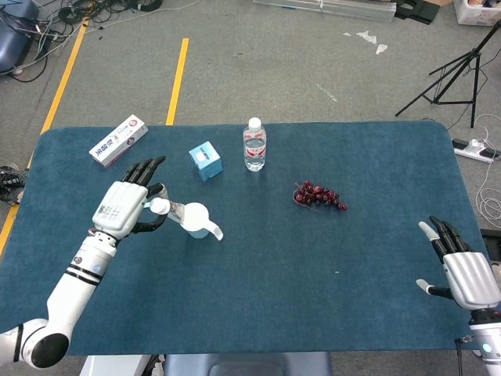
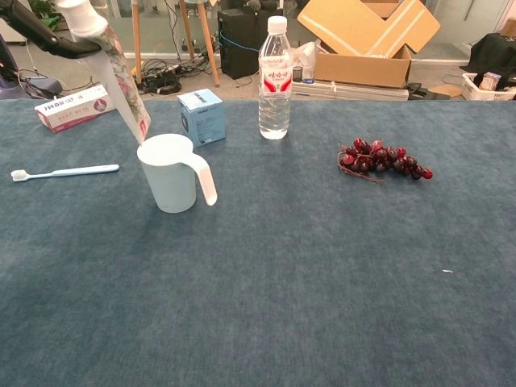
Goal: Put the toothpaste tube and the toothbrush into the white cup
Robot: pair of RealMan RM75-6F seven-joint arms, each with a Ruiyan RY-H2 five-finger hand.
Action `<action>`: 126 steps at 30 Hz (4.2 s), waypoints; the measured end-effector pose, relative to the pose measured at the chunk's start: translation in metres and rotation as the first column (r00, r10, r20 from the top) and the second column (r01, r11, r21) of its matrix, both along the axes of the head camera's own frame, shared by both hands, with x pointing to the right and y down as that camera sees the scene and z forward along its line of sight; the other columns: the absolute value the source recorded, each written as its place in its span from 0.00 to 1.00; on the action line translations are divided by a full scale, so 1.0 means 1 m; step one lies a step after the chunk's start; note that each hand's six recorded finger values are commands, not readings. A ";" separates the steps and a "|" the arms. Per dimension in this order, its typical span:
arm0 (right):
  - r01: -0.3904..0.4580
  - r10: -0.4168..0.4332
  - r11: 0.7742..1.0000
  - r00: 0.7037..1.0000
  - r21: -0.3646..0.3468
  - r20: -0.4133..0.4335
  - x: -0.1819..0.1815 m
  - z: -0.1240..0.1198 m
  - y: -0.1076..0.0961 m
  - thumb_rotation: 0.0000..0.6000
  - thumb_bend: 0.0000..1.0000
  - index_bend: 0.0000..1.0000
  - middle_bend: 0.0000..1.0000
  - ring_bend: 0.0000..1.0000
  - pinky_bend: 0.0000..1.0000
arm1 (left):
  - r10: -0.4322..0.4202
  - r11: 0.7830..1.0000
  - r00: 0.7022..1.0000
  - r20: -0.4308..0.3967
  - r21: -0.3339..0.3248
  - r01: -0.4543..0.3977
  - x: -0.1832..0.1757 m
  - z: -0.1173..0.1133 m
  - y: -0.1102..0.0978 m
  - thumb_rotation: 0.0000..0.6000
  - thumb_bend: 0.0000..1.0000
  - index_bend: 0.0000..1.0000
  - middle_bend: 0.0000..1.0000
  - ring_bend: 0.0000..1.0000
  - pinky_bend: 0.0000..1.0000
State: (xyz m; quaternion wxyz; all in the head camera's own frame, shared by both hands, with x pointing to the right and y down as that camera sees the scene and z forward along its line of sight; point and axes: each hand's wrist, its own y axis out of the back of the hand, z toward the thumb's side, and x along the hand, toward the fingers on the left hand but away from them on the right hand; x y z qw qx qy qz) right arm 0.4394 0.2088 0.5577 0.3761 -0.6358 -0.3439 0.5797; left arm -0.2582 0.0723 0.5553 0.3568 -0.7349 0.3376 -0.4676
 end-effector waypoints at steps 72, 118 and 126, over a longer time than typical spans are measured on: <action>-0.007 0.007 1.000 1.000 -0.010 0.007 0.003 -0.004 -0.001 1.00 0.00 0.03 0.02 0.04 0.39 | 0.008 0.986 0.998 0.064 -0.169 0.003 0.023 0.102 0.007 1.00 0.47 0.53 0.04 0.02 0.12; -0.002 0.002 1.000 1.000 -0.021 0.001 0.001 0.000 0.000 1.00 0.00 0.04 0.02 0.04 0.39 | -0.036 0.987 0.997 0.070 -0.153 0.046 -0.009 0.083 0.024 1.00 0.47 0.09 0.04 0.02 0.13; 0.001 -0.001 1.000 1.000 -0.023 -0.001 0.000 0.001 0.001 1.00 0.00 0.04 0.02 0.04 0.39 | -0.077 0.989 0.992 0.097 -0.120 0.089 -0.033 0.072 0.023 1.00 0.46 0.07 0.04 0.02 0.13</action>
